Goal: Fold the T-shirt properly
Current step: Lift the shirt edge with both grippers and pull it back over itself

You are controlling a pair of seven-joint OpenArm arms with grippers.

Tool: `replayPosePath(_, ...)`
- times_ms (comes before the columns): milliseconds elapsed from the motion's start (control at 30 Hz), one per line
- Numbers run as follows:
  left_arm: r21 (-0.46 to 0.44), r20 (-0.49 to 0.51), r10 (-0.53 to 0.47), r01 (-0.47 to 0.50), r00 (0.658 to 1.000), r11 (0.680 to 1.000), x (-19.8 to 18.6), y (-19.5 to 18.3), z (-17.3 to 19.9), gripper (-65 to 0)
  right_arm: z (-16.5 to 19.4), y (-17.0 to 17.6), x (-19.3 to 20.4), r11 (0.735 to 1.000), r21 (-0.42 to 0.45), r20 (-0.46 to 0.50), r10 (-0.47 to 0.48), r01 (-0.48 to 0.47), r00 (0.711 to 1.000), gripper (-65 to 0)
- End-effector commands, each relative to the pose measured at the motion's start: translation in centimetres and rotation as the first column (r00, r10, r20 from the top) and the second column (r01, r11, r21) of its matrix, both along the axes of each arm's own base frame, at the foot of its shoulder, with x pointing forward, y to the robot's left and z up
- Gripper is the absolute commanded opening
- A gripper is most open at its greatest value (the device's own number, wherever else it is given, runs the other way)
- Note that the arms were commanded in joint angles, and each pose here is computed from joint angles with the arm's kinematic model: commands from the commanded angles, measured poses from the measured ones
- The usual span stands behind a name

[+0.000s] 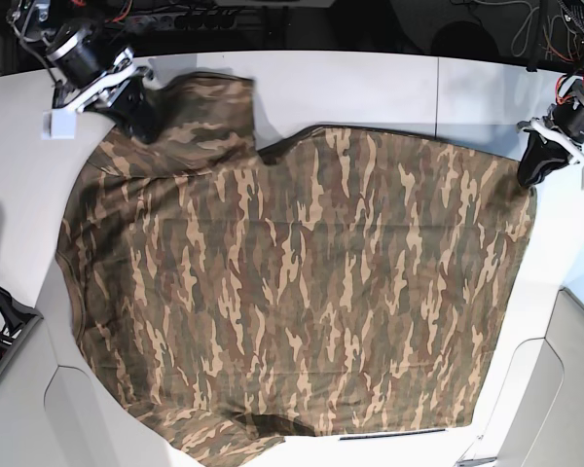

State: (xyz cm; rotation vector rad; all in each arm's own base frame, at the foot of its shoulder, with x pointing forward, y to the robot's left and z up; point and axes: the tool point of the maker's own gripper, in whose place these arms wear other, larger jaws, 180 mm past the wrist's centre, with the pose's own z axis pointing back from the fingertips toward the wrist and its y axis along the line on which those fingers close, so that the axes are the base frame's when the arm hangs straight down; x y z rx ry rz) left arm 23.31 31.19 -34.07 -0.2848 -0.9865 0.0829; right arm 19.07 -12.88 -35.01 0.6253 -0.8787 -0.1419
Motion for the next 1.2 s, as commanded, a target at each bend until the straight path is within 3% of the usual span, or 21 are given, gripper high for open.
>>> replayPosePath(0,0.014,0.074,-0.014,0.013,0.997,1.0,1.4,0.3,2.1,-65.0,1.8,-0.4,1.3,1.0,0.003,0.073,-0.005,0.005,0.997,-65.0)
replayPosePath(233,0.028,0.146,0.014,-0.018,0.989,0.999,5.0,1.4,3.5,-65.0,5.3,-2.2,7.7,0.994,-0.104,0.234,-0.009,0.034,0.972,-65.0)
replayPosePath(433,-0.035,0.154,0.053,-0.048,0.987,0.998,7.9,1.9,2.6,-65.0,6.9,-3.2,12.5,0.987,-0.146,0.309,-0.019,0.067,0.951,-65.0)
replayPosePath(933,0.084,0.191,-0.018,0.003,0.981,0.996,15.2,0.4,2.3,-65.0,6.9,-5.1,23.9,0.992,-0.083,0.32,-0.063,0.094,0.945,-65.0)
replayPosePath(1167,0.037,0.158,0.086,-0.093,0.984,0.995,17.7,2.1,1.2,-65.0,6.3,-4.6,27.0,0.996,-0.009,0.281,-0.083,0.089,0.956,-65.0)
